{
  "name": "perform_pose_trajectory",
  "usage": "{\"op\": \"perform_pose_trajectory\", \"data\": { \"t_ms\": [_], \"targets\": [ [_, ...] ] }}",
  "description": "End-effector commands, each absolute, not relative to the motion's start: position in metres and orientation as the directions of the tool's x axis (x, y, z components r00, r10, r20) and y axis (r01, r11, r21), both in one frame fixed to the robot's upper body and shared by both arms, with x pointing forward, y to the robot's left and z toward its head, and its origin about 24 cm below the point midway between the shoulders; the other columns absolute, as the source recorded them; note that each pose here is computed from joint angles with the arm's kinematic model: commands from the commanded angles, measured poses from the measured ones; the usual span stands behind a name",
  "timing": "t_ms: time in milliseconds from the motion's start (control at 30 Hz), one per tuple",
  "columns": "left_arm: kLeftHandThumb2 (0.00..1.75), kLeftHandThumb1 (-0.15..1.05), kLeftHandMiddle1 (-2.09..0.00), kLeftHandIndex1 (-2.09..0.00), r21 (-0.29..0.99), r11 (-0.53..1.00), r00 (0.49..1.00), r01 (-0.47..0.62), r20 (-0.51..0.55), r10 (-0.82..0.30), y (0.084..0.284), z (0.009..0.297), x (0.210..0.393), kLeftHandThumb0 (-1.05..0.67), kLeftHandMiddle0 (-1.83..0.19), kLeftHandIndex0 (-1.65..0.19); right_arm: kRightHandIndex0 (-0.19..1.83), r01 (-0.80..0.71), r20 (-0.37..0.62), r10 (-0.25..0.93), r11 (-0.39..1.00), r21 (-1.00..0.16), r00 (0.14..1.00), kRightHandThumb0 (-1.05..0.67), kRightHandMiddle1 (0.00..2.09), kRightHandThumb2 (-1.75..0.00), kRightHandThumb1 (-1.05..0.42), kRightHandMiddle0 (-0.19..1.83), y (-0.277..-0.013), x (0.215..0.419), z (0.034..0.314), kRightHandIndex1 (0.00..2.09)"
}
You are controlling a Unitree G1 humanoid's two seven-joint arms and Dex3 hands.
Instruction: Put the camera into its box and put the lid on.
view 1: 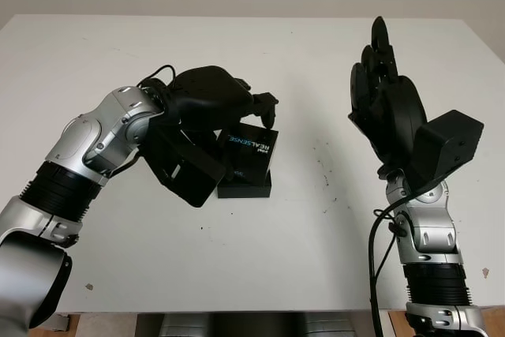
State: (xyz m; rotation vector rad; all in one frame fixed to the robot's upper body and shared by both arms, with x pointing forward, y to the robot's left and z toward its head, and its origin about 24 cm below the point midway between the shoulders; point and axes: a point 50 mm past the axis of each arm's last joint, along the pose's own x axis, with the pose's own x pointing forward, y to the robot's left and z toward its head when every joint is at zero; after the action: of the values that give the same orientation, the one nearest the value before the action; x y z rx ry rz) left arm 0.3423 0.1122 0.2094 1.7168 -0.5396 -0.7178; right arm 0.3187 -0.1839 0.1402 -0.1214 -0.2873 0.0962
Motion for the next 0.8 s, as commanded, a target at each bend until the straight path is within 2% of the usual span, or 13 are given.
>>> {"op": "perform_pose_trajectory", "data": {
  "t_ms": [0, 100, 300, 433, 467, 500, 567, 600, 700, 767],
  "targets": [
    [0.05, 0.91, -2.09, -1.46, 0.962, -0.272, 0.710, 0.028, -0.211, -0.672, 0.112, 0.203, 0.340, -0.71, -1.07, -0.04, -0.19, -0.093, 0.284, 0.127, 0.987, -0.130, 0.950, -0.78, 0.00, -0.64, -1.05, -0.19, -0.180, 0.318, 0.142, 0.00],
    [0.05, 0.91, -2.09, -1.46, 0.959, -0.282, 0.716, 0.039, -0.224, -0.661, 0.112, 0.203, 0.340, -0.70, -1.03, -0.06, -0.19, -0.100, 0.289, 0.136, 0.986, -0.136, 0.948, -0.78, 0.00, -0.66, -1.05, -0.19, -0.180, 0.317, 0.140, 0.00],
    [0.05, 0.90, -2.09, -1.71, 0.958, -0.285, 0.735, 0.045, -0.225, -0.640, 0.111, 0.202, 0.337, -0.68, -0.90, -0.06, -0.19, -0.092, 0.282, 0.125, 0.988, -0.128, 0.951, -0.82, 0.00, -0.63, -1.05, -0.19, -0.180, 0.316, 0.138, 0.00],
    [0.07, 0.97, -2.09, -1.83, 0.971, -0.238, 0.748, 0.016, -0.169, -0.641, 0.112, 0.200, 0.337, -0.43, -0.76, -0.11, -0.19, -0.089, 0.280, 0.120, 0.988, -0.124, 0.953, -0.82, 0.00, -0.61, -1.05, -0.19, -0.179, 0.316, 0.137, 0.00],
    [0.08, 1.01, -2.09, -1.99, 0.974, -0.225, 0.754, 0.003, -0.150, -0.639, 0.112, 0.200, 0.337, -0.35, -0.84, -0.19, -0.19, -0.089, 0.281, 0.121, 0.988, -0.127, 0.952, -0.82, 0.00, -0.62, -1.05, -0.19, -0.179, 0.316, 0.137, 0.00],
    [0.08, 1.03, -2.09, -2.04, 0.978, -0.207, 0.759, -0.008, -0.128, -0.639, 0.112, 0.200, 0.337, -0.31, -0.91, -0.27, -0.19, -0.091, 0.280, 0.122, 0.988, -0.121, 0.952, -0.82, 0.00, -0.62, -1.05, -0.19, -0.179, 0.316, 0.137, 0.00],
    [0.14, 1.04, -2.09, -2.08, 0.987, -0.161, 0.775, -0.009, -0.095, -0.624, 0.113, 0.201, 0.339, -0.24, -1.11, -0.53, -0.19, -0.098, 0.275, 0.127, 0.988, -0.116, 0.953, -0.81, 0.00, -0.62, -1.05, -0.19, -0.178, 0.316, 0.137, 0.00],
    [0.16, 1.05, -2.09, -2.09, 0.991, -0.136, 0.788, 0.001, -0.085, -0.610, 0.112, 0.204, 0.339, -0.23, -1.14, -0.58, -0.19, -0.101, 0.276, 0.129, 0.988, -0.115, 0.952, -0.80, 0.00, -0.62, -1.05, -0.19, -0.178, 0.316, 0.137, 0.00],
    [0.14, 1.05, -2.09, -2.03, 0.999, -0.037, 0.826, 0.035, -0.050, -0.561, 0.111, 0.211, 0.339, -0.25, -0.83, -0.19, -0.19, -0.102, 0.277, 0.133, 0.987, -0.122, 0.952, -0.81, 0.00, -0.62, -1.05, -0.19, -0.177, 0.317, 0.137, 0.00],
    [0.13, 1.05, -2.09, -1.97, 0.999, -0.001, 0.840, 0.051, -0.044, -0.541, 0.110, 0.215, 0.339, -0.25, -0.73, -0.11, -0.19, -0.103, 0.278, 0.131, 0.988, -0.116, 0.952, -0.81, 0.00, -0.62, -1.05, -0.19, -0.177, 0.317, 0.137, 0.00]
  ]
}}
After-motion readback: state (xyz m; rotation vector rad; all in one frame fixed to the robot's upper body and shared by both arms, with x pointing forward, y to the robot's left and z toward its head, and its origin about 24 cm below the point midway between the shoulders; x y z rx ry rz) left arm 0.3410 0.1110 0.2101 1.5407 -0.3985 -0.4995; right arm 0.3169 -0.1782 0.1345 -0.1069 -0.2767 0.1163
